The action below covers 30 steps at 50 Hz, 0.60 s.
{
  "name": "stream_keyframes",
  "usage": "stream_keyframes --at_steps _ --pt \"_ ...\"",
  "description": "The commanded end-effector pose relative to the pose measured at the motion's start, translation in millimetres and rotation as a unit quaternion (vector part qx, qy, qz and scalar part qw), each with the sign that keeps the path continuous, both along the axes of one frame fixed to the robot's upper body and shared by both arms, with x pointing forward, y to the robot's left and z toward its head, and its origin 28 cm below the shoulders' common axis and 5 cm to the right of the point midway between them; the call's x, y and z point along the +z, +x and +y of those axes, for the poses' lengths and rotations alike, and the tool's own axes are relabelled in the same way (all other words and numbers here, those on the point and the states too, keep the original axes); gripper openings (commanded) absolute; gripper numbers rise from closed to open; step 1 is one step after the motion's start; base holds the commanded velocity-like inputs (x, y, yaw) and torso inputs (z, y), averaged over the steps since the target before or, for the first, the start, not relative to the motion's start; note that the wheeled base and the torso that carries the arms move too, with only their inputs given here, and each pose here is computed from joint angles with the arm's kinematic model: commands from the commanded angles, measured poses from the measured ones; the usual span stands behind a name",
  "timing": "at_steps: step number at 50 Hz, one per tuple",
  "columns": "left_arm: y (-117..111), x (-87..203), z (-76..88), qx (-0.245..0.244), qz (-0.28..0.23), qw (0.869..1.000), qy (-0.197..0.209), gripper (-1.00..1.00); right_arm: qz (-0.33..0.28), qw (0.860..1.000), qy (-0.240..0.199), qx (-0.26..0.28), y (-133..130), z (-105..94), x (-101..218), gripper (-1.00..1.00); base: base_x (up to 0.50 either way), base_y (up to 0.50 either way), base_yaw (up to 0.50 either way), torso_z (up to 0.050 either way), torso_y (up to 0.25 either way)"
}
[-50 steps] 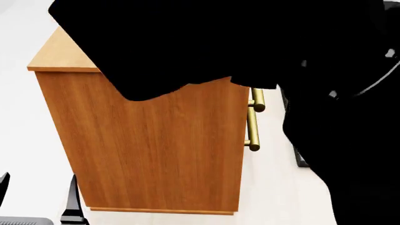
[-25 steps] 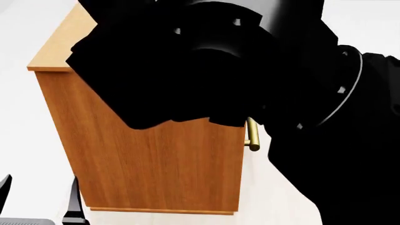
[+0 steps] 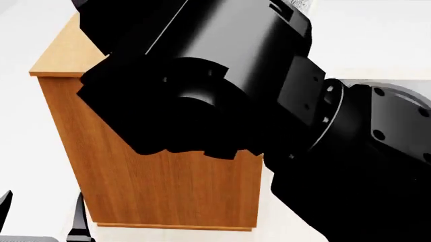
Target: Put the bowl on the top of the cabinet.
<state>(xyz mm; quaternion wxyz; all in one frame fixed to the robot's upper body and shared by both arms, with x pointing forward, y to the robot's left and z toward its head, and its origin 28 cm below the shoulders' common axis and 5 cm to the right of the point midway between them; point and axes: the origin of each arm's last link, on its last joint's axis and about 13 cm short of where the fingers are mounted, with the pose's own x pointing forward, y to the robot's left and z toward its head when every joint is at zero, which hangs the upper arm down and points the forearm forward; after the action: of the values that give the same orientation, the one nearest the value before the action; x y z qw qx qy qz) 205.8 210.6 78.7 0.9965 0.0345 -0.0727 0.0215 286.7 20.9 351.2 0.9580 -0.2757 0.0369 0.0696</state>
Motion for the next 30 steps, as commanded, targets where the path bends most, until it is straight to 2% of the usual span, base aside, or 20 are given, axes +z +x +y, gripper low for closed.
stream_keyframes --at_steps 1,23,30 --pt "0 -1 0.7 0.001 0.002 1.0 0.0 1.0 0.004 1.0 -0.01 0.0 5 5.1 -13 -1.0 0.0 0.0 0.0 0.0 0.0" --pt "2 -5 1.6 0.002 0.006 1.0 -0.002 1.0 0.027 1.0 0.003 0.016 12 18.4 -24 -1.0 0.0 0.0 0.0 0.0 0.0" --pt "2 -6 2.2 0.002 0.007 1.0 -0.001 1.0 0.023 0.999 -0.005 0.04 6 27.3 -25 -1.0 0.0 0.0 0.0 0.0 0.0"
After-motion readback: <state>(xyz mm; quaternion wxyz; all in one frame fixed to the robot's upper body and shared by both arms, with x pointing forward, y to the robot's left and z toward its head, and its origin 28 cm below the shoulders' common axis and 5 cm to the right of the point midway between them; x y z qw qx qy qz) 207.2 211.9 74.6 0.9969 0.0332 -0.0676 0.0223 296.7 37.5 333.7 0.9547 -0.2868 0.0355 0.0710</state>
